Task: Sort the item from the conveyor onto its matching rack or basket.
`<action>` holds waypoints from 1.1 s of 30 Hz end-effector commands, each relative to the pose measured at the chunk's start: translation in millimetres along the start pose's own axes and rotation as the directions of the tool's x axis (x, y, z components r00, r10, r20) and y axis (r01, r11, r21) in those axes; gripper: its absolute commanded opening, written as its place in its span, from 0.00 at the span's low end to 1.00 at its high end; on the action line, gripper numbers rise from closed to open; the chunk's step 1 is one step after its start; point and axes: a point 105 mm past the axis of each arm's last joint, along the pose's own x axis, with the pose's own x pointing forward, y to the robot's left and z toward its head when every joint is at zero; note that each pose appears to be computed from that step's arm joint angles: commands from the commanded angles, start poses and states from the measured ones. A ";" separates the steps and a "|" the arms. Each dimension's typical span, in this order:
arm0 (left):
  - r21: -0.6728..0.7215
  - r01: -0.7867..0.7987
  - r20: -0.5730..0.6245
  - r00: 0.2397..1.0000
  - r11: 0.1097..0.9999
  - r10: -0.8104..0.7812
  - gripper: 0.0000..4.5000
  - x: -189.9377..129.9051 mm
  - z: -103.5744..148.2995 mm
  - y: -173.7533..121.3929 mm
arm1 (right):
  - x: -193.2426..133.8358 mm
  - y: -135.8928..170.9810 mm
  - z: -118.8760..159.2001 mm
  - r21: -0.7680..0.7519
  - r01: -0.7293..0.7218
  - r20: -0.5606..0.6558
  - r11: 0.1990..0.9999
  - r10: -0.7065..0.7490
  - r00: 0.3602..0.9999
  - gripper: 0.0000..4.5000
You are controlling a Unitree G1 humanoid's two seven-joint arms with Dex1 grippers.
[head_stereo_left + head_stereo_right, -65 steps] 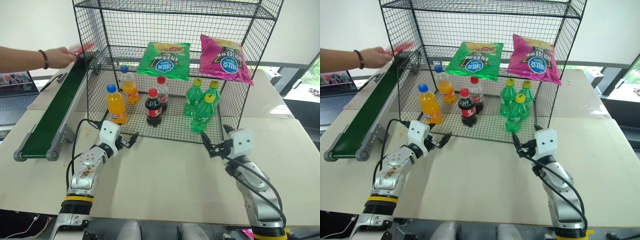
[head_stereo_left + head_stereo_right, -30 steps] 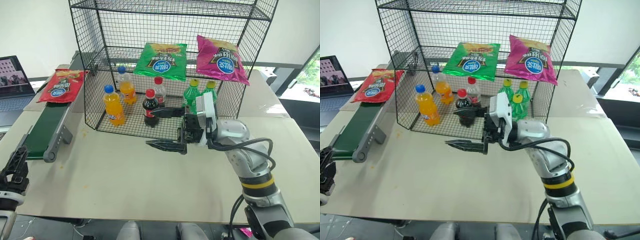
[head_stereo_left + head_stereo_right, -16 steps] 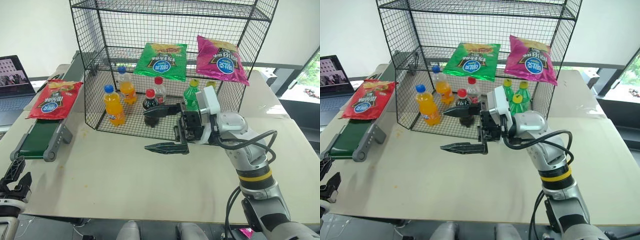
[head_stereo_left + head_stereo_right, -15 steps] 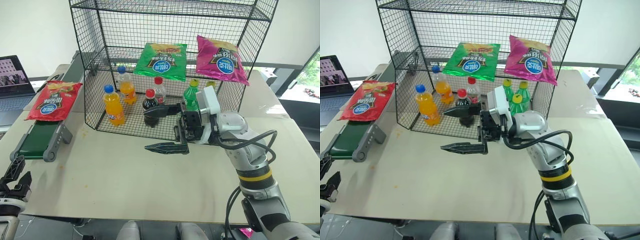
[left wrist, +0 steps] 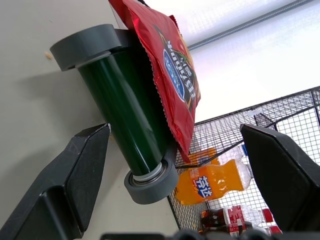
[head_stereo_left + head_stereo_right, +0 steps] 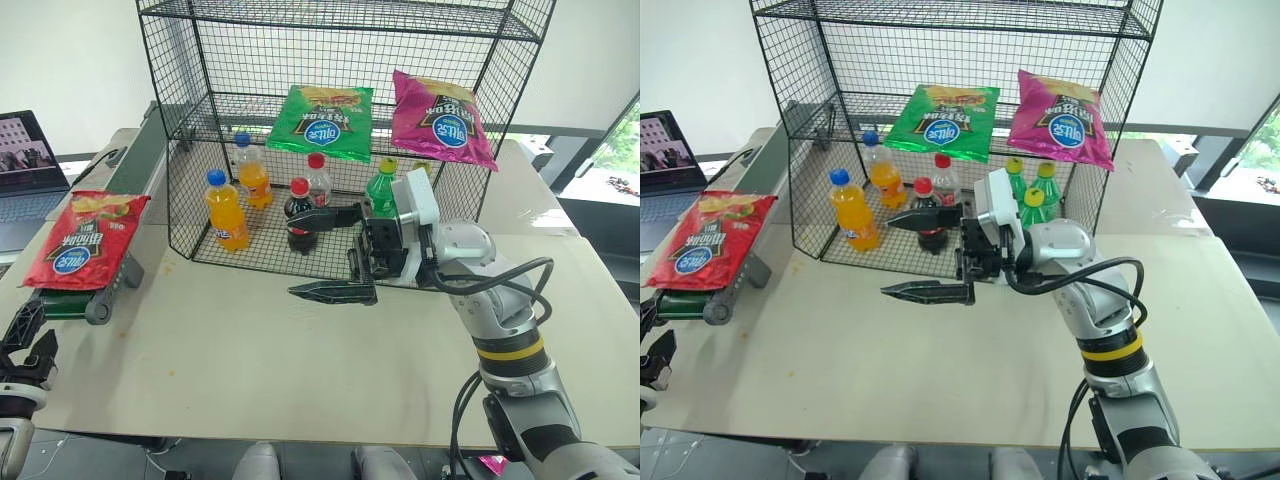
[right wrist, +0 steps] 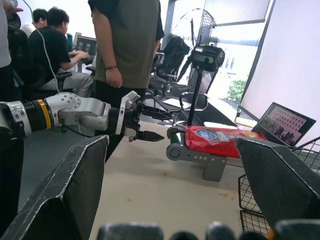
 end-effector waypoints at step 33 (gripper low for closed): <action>0.183 0.461 -0.301 0.867 0.868 -0.397 0.02 8.5 -51.1 -149.1 | -30.9 -23.7 7.7 -0.070 0.424 0.017 0.903 -0.423 0.906 1.00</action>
